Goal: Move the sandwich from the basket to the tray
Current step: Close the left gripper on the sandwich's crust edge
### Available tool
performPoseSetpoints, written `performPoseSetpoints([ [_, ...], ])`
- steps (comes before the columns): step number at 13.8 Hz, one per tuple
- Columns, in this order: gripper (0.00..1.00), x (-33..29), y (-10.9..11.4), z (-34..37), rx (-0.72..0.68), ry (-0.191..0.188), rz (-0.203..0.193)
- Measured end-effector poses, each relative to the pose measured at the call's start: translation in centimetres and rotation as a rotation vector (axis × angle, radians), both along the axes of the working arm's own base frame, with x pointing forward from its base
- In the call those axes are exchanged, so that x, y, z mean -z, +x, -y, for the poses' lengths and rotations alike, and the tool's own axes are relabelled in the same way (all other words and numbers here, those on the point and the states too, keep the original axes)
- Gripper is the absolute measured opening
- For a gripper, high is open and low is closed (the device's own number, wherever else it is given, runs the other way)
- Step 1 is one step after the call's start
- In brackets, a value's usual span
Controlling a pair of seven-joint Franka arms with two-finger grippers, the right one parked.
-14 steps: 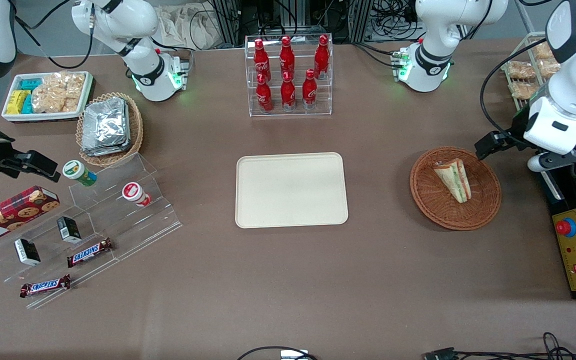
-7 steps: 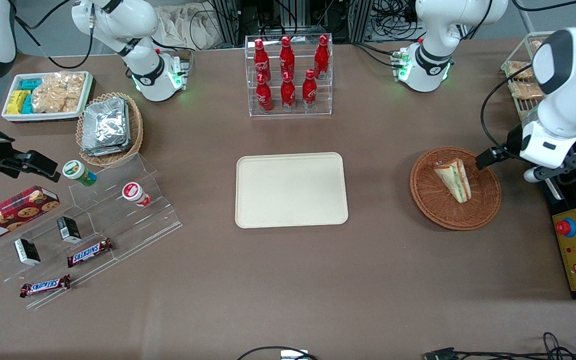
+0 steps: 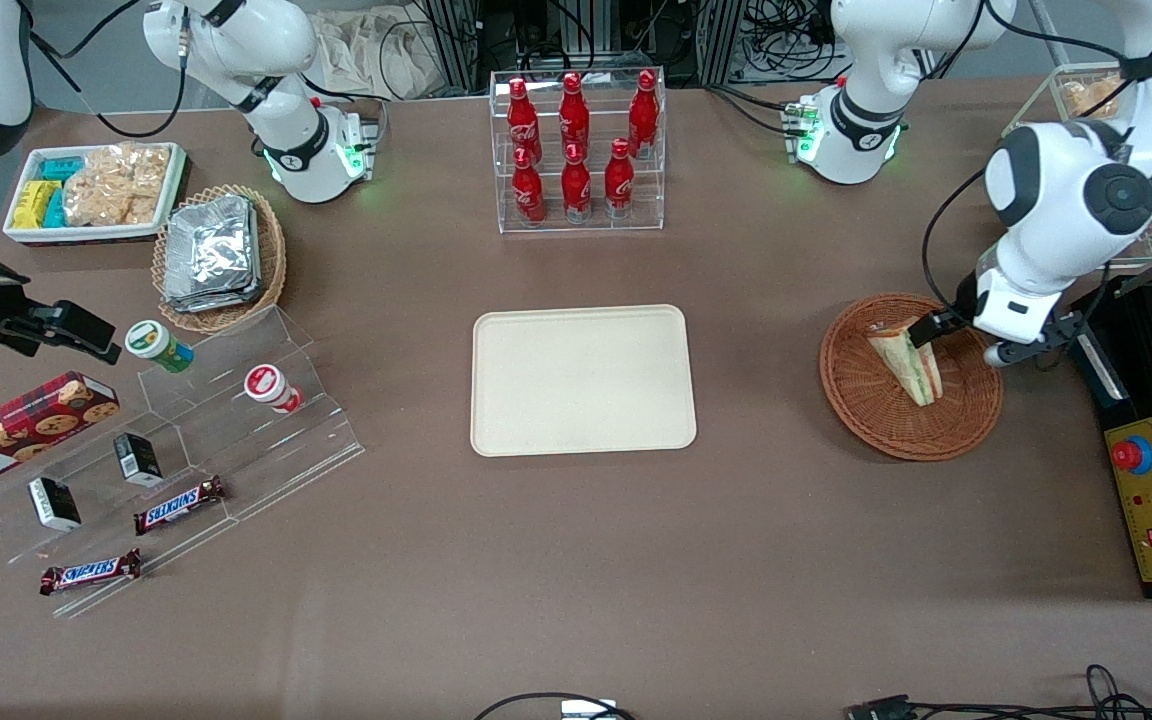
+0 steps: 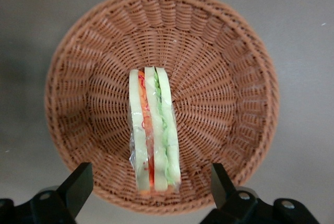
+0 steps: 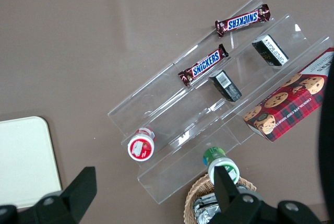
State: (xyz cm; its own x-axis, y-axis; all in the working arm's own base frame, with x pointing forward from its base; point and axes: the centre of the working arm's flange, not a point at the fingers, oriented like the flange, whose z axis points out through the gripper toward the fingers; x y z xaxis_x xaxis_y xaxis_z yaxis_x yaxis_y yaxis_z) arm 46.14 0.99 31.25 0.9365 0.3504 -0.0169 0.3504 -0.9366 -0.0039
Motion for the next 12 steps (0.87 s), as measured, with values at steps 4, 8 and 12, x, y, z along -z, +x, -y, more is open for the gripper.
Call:
performPoseSetpoints([
  [4, 1.0, 5.5, -0.7, 0.0, 0.003, 0.018, 0.0],
  [8, 1.0, 7.7, -0.7, 0.0, 0.005, 0.028, -0.007],
  [12, 0.59, 7.8, -0.7, 0.0, 0.005, 0.029, -0.007],
])
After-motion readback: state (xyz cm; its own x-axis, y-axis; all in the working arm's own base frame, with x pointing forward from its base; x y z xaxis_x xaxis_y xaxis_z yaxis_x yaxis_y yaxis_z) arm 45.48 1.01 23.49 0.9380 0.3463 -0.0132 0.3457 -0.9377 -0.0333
